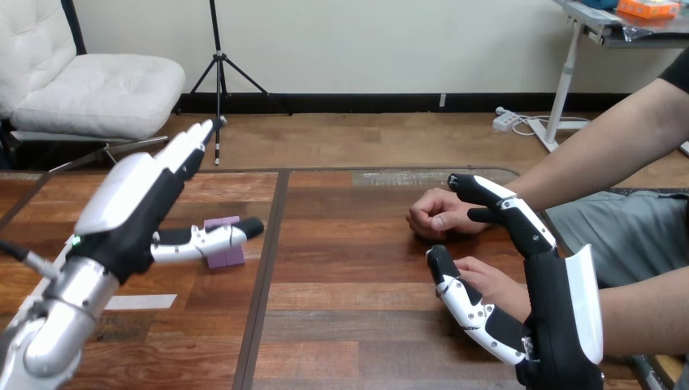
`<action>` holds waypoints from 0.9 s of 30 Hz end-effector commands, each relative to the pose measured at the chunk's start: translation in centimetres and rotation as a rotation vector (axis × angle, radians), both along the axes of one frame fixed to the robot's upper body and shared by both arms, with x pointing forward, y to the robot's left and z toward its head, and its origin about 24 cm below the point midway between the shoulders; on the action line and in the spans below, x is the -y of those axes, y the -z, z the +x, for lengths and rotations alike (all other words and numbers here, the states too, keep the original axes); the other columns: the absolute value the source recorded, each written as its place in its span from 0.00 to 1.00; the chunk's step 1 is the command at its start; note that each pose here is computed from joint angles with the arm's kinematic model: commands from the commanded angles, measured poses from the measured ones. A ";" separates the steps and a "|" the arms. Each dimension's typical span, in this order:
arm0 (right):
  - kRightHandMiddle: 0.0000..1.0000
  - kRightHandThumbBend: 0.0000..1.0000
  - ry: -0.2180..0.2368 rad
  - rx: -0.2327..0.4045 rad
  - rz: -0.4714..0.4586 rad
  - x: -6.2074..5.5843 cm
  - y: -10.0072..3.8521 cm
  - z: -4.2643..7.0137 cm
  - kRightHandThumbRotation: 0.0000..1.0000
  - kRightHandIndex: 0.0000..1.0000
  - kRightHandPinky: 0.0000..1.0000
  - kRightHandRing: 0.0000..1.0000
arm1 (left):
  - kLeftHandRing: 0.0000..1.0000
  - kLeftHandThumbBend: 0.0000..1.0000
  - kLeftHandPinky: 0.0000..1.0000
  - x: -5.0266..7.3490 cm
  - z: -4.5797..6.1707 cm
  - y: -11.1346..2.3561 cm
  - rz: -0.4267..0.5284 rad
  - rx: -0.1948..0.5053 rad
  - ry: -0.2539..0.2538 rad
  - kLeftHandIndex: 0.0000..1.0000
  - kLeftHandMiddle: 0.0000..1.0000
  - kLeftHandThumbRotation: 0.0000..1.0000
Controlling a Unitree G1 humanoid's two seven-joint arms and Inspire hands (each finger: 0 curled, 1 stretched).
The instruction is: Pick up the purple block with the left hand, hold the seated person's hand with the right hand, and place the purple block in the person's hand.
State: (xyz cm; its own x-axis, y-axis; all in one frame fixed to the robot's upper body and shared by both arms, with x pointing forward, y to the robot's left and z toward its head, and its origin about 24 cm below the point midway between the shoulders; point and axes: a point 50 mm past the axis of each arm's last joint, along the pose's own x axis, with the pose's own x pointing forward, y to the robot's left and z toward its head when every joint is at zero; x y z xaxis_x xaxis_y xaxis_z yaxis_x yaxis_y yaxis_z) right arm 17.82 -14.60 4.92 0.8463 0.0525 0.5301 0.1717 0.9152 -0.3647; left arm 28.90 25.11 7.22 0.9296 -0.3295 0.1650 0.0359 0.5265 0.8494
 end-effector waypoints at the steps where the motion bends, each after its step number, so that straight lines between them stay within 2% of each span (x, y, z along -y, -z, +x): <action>1: 0.78 0.42 0.001 0.058 0.000 -0.1 -1.0 1.0 0.34 0.76 0.70 0.77 | 0.98 0.74 0.94 -0.2 1.9 -2.2 0.048 0.068 0.002 1.00 1.00 0.68; 11: 0.77 0.42 -0.001 0.059 0.004 -0.1 -1.0 1.0 0.34 0.76 0.70 0.76 | 0.97 0.72 0.93 -0.4 2.8 -2.2 0.090 0.043 0.003 1.00 1.00 0.65; 27: 0.76 0.42 0.007 0.062 -0.014 0.0 -1.0 1.0 0.35 0.76 0.69 0.76 | 0.96 0.79 0.92 -0.6 4.3 -1.9 0.132 -0.067 0.000 0.99 0.99 0.64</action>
